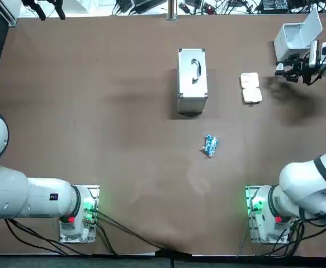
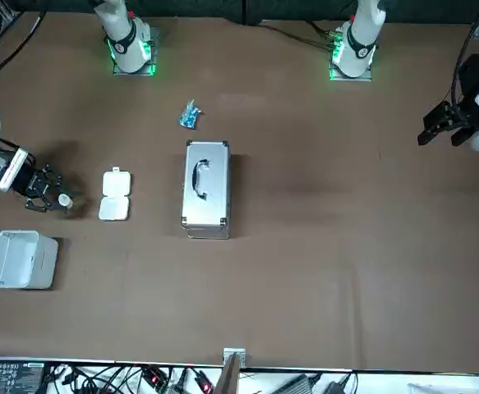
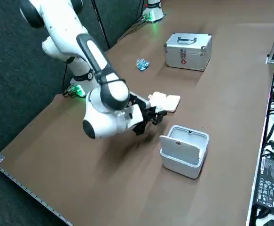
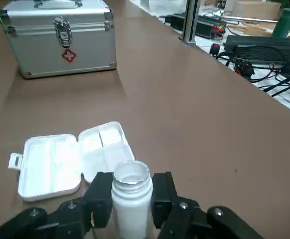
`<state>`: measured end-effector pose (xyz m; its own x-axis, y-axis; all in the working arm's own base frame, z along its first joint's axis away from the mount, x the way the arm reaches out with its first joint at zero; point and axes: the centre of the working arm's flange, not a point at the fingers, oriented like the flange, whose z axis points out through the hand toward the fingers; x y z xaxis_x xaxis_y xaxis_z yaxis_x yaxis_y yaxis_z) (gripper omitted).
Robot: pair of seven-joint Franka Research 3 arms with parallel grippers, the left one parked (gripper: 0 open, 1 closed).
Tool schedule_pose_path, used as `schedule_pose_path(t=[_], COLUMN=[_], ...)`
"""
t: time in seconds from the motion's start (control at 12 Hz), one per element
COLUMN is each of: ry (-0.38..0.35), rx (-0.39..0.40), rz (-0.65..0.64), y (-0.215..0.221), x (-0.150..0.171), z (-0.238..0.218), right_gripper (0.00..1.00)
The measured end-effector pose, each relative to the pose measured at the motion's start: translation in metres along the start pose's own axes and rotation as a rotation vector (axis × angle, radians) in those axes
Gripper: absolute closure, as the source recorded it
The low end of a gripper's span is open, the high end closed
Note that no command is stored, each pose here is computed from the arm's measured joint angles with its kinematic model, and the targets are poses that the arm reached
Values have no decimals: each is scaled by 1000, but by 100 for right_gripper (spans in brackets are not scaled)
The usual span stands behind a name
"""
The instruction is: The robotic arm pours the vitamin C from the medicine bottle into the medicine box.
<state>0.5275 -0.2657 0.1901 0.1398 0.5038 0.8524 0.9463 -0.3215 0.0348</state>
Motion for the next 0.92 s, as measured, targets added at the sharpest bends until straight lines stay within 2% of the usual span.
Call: schedule_pose_path(t=[0.25, 0.33, 0.58, 0.92], ry=[-77, -122, -176, -303], rx=[-12, -15, -11, 31], rz=[-33, -58, -68, -60], y=[3, 7, 5, 3], x=[33, 48, 64, 86], z=[7, 19, 42, 59], right_gripper=[57, 57, 57, 57])
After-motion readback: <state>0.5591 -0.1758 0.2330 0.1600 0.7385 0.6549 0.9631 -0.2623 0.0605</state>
